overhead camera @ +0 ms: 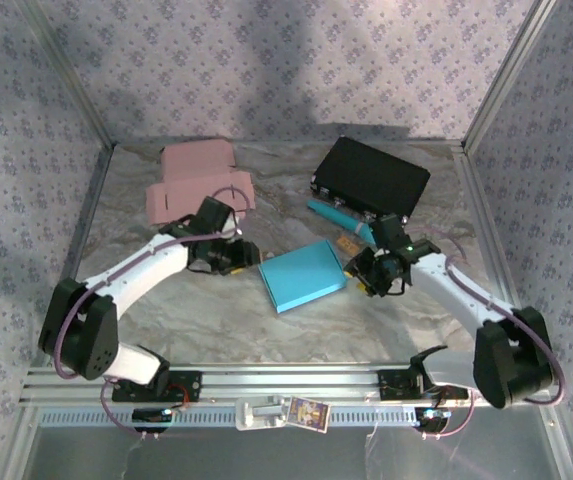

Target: Fold the paper box

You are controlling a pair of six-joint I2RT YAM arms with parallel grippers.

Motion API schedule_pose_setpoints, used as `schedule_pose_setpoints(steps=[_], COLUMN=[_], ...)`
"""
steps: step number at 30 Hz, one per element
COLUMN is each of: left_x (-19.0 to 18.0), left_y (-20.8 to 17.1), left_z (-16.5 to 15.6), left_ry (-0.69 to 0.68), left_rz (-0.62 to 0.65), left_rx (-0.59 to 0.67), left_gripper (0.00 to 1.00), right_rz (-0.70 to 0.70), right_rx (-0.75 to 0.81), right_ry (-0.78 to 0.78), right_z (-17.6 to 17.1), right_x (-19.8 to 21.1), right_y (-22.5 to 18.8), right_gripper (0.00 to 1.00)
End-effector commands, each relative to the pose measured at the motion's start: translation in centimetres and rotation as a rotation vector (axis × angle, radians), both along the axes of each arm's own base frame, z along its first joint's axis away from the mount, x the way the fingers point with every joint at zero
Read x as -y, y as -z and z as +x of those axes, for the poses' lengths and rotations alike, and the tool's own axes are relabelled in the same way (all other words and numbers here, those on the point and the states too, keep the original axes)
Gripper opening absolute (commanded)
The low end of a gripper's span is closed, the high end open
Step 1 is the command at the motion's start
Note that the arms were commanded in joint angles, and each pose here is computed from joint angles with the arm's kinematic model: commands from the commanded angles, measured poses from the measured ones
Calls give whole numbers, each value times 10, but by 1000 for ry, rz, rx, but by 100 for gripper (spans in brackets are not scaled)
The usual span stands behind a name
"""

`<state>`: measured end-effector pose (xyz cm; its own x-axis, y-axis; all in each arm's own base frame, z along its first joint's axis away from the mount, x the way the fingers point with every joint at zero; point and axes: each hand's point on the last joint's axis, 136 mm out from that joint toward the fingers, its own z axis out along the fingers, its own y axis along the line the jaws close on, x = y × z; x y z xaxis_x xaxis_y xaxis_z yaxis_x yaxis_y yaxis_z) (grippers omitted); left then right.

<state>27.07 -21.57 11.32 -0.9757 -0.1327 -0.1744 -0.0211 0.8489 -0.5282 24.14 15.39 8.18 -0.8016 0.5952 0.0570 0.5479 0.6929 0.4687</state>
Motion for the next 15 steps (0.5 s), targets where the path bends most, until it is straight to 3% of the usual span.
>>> schedule_pose_setpoints(steps=[1,4,15], left_x=[-9,11,50], left_y=[12,20,52], left_z=[21,24,-5], left_ry=[-94,-67,14], left_rz=[53,8,38], left_rx=[-38,-67,-125], left_gripper=[47,46,46], right_rz=[10,-59,-194], right_rx=[52,34,59], right_ry=[-95,-159,-265], right_z=[16,21,51], right_x=[-23,-25,-5], right_y=[-9,-5,-3], right_gripper=[44,44,45])
